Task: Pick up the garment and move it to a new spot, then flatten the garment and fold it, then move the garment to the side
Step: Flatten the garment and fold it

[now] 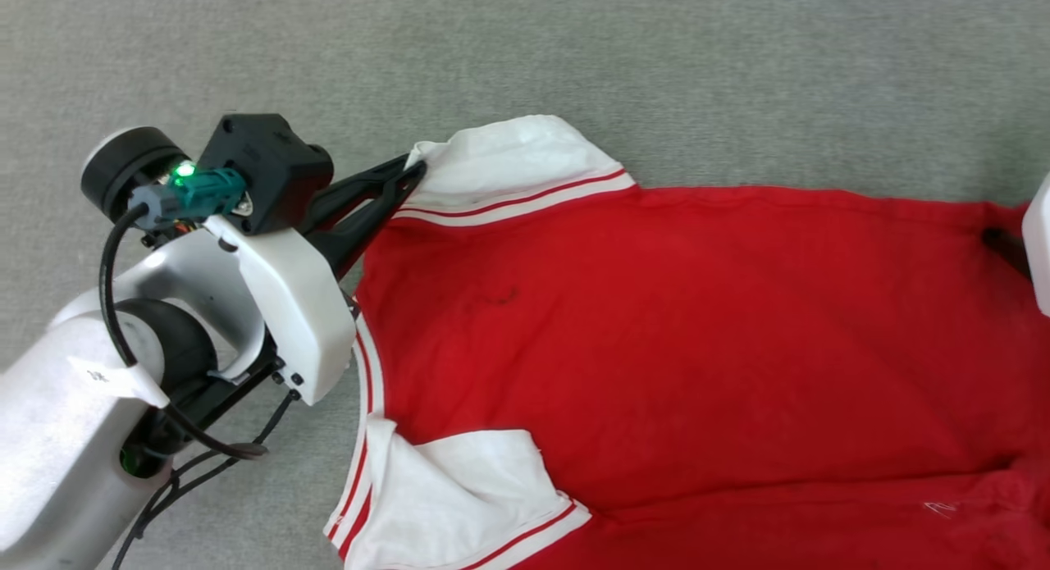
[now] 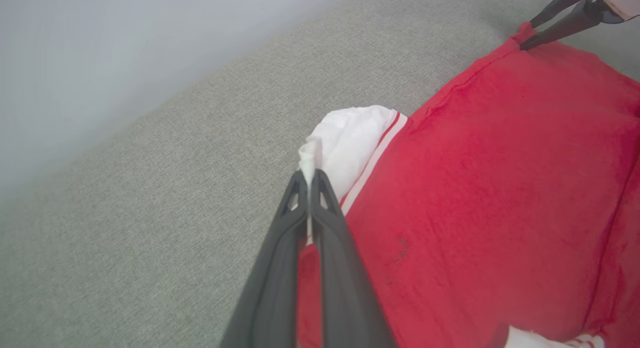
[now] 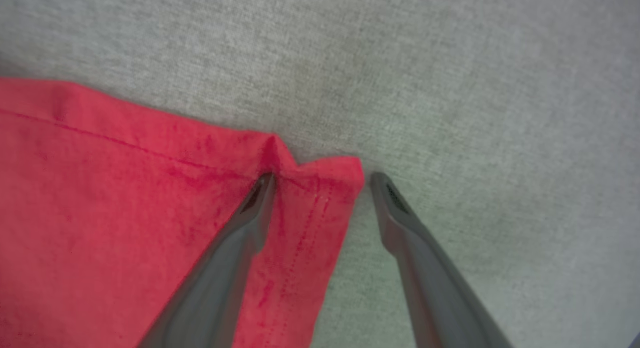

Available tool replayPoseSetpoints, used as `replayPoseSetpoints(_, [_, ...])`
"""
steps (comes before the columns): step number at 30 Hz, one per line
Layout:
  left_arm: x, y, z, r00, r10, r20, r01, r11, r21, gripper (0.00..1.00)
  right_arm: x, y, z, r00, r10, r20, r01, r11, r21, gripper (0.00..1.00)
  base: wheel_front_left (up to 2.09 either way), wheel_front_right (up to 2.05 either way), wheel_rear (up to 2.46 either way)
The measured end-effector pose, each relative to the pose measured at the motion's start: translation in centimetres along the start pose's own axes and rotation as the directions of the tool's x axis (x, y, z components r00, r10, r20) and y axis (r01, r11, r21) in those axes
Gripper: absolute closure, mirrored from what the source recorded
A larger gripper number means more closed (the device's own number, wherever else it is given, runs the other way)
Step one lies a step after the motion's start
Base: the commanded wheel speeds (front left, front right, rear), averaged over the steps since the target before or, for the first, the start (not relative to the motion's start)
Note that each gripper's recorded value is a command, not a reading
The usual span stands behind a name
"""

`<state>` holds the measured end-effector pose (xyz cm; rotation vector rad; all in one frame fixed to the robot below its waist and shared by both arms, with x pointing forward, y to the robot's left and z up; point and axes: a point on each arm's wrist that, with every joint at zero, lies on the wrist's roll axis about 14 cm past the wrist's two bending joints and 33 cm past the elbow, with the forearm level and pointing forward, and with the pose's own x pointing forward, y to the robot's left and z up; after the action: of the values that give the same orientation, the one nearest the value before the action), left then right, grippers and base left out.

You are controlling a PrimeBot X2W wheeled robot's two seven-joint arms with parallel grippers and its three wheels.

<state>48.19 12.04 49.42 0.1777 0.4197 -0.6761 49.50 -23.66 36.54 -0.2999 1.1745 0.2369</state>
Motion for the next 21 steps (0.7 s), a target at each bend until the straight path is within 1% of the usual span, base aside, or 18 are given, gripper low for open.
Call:
replayPoseSetpoints(3, [-0.2,0.1,-0.6,1.0,0.008,-0.01,-0.008,1.0,-0.011,1.0,1.0,0.5,-0.3,0.999,0.015,-0.037,-0.015,1.0,-0.013,0.0,0.0,0.0,0.0])
replayPoseSetpoints(4, [-0.2,0.1,-0.9,1.0,0.01,-0.018,-0.01,1.0,-0.016,1.0,1.2,0.6,-0.5,0.999,0.02,-0.051,-0.021,1.0,-0.015,0.3,0.0,0.0,0.0])
replayPoseSetpoints(5, [-0.3,0.2,-1.4,1.0,0.014,-0.027,-0.015,1.0,-0.027,1.0,1.4,0.7,-0.7,0.998,0.024,-0.066,-0.025,0.999,-0.025,0.72,0.0,0.0,0.0])
replayPoseSetpoints(6, [-0.3,0.2,-1.4,1.0,0.014,-0.027,-0.015,1.0,-0.027,1.0,1.4,0.7,-0.7,0.998,0.024,-0.066,-0.025,0.999,-0.025,1.0,0.0,0.0,0.0])
replayPoseSetpoints(9, [-0.4,0.3,-1.2,1.0,0.024,-0.014,-0.024,0.999,-0.033,1.0,1.4,1.4,-0.7,0.997,0.036,-0.066,-0.039,0.998,-0.044,1.0,0.0,0.0,0.0])
replayPoseSetpoints(12, [-0.6,0.5,-1.2,0.999,0.036,-0.009,-0.037,0.999,-0.034,1.0,1.1,1.6,-0.5,0.998,0.046,-0.042,-0.047,0.998,-0.033,1.0,0.0,0.0,0.0])
replayPoseSetpoints(18, [-1.8,0.7,-0.9,0.997,0.075,0.014,-0.074,0.996,-0.049,1.0,-0.7,1.4,0.5,0.997,0.041,0.059,-0.041,0.999,0.0,1.0,0.0,0.0,0.0])
replayPoseSetpoints(21, [-2.9,0.8,-0.6,0.994,0.104,0.033,-0.102,0.993,-0.061,1.0,-2.0,1.6,0.2,0.995,0.051,0.089,-0.053,0.998,0.018,1.0,0.0,0.0,0.0])
